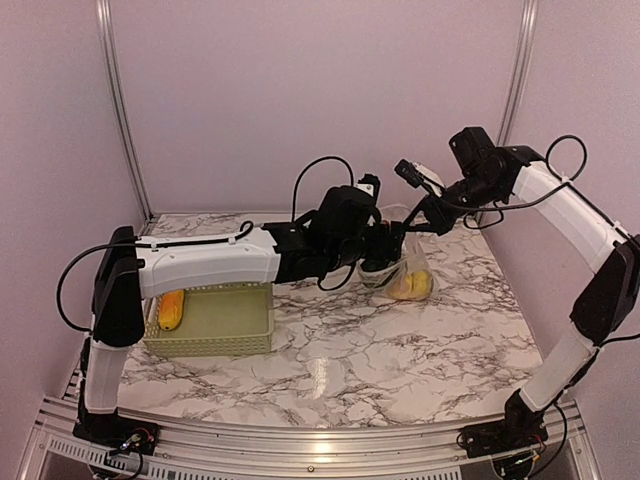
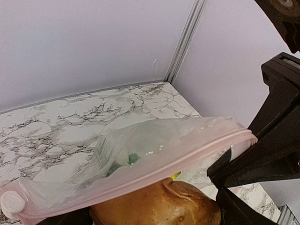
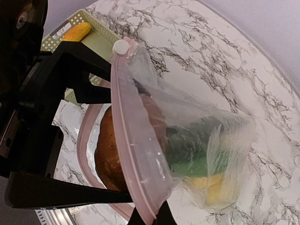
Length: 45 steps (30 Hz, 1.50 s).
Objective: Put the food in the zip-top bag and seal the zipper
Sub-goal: Place the fake vegetable in the zipper food storage bag, then adjust the zipper food storage bag at the center of the board.
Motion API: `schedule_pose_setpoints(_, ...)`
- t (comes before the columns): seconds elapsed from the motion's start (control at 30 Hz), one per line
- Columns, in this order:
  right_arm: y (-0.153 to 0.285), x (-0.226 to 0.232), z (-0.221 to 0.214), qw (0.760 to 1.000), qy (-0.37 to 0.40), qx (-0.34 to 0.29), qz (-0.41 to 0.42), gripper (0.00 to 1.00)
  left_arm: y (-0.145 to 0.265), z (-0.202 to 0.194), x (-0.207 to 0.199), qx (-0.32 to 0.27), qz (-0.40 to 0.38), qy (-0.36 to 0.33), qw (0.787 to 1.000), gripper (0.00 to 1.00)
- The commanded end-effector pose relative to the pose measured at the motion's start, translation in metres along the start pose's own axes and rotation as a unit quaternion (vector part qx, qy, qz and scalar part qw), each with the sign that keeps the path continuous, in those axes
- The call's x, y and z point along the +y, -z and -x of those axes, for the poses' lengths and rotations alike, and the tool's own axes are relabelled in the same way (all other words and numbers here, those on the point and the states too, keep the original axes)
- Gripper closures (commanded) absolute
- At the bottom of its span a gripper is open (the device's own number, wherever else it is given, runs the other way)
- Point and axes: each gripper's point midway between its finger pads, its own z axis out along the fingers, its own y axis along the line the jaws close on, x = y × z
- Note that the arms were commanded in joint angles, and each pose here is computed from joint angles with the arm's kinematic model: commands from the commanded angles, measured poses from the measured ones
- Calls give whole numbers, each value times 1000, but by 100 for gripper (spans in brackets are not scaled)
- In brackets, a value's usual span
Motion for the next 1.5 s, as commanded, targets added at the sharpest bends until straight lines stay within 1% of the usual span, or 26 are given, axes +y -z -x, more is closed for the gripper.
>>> schedule_pose_setpoints(0.0, 18, 57, 17, 994, 23, -35, 100, 100, -26, -21, 46, 24, 98, -14, 995, 27)
schedule_pose_setpoints(0.1, 21, 57, 20, 994, 25, -39, 94, 100, -27, -27, 53, 37, 114, -11, 993, 23)
schedule_pose_setpoints(0.23, 16, 44, 17, 997, 16, -31, 66, 100, -14, -13, 46, 13, 86, -7, 996, 18)
schedule_pose_setpoints(0.33, 9, 35, 13, 998, 5, -22, 55, 100, 1, 8, 34, -25, 51, -12, 998, 10)
schedule_pose_setpoints(0.37, 8, 34, 13, 998, 4, -22, 57, 100, 5, 13, 30, -32, 43, -17, 998, 2)
schedule_pose_setpoints(0.4, 7, 34, 14, 998, 4, -21, 59, 100, 8, 19, 27, -38, 37, -22, 998, 1)
schedule_pose_setpoints(0.6, 6, 33, 17, 998, 3, -23, 60, 100, 32, 56, 2, -75, -15, -47, 996, 1)
schedule_pose_setpoints(0.73, 2, 32, 14, 998, 0, -18, 64, 100, 60, 87, -19, -116, -50, -64, 990, 1)
schedule_pose_setpoints(0.83, 2, 32, 15, 998, 1, -19, 65, 100, 82, 101, -20, -134, -52, -54, 988, 1)
schedule_pose_setpoints(0.9, 3, 32, 15, 998, 1, -20, 65, 100, 94, 101, -6, -133, -24, -25, 991, 1)
schedule_pose_setpoints(0.97, 2, 32, 15, 998, 1, -20, 66, 100, 107, 94, 10, -121, 5, 12, 993, 6)
schedule_pose_setpoints(1.0, 1, 33, 14, 997, 1, -20, 68, 100, 111, 85, 20, -108, 19, 33, 993, 10)
schedule_pose_setpoints(1.07, 0, 34, 13, 997, 0, -21, 72, 100, 114, 61, 35, -76, 39, 70, 994, 21)
schedule_pose_setpoints(1.1, -1, 34, 13, 997, -1, -20, 74, 100, 114, 42, 42, -53, 45, 84, 994, 28)
schedule_pose_setpoints(1.2, -2, 34, 14, 997, 0, -21, 77, 100, 112, -2, 49, 1, 35, 125, 992, 49)
schedule_pose_setpoints(1.23, -2, 34, 14, 997, 0, -22, 79, 100, 110, -15, 46, 20, 23, 137, 990, 52)
schedule_pose_setpoints(1.33, -4, 34, 14, 996, -2, -21, 81, 100, 102, -41, 47, 53, 26, 152, 987, 53)
schedule_pose_setpoints(1.47, -5, 33, 13, 996, -2, -19, 81, 100, 92, -51, 44, 61, 20, 162, 985, 57)
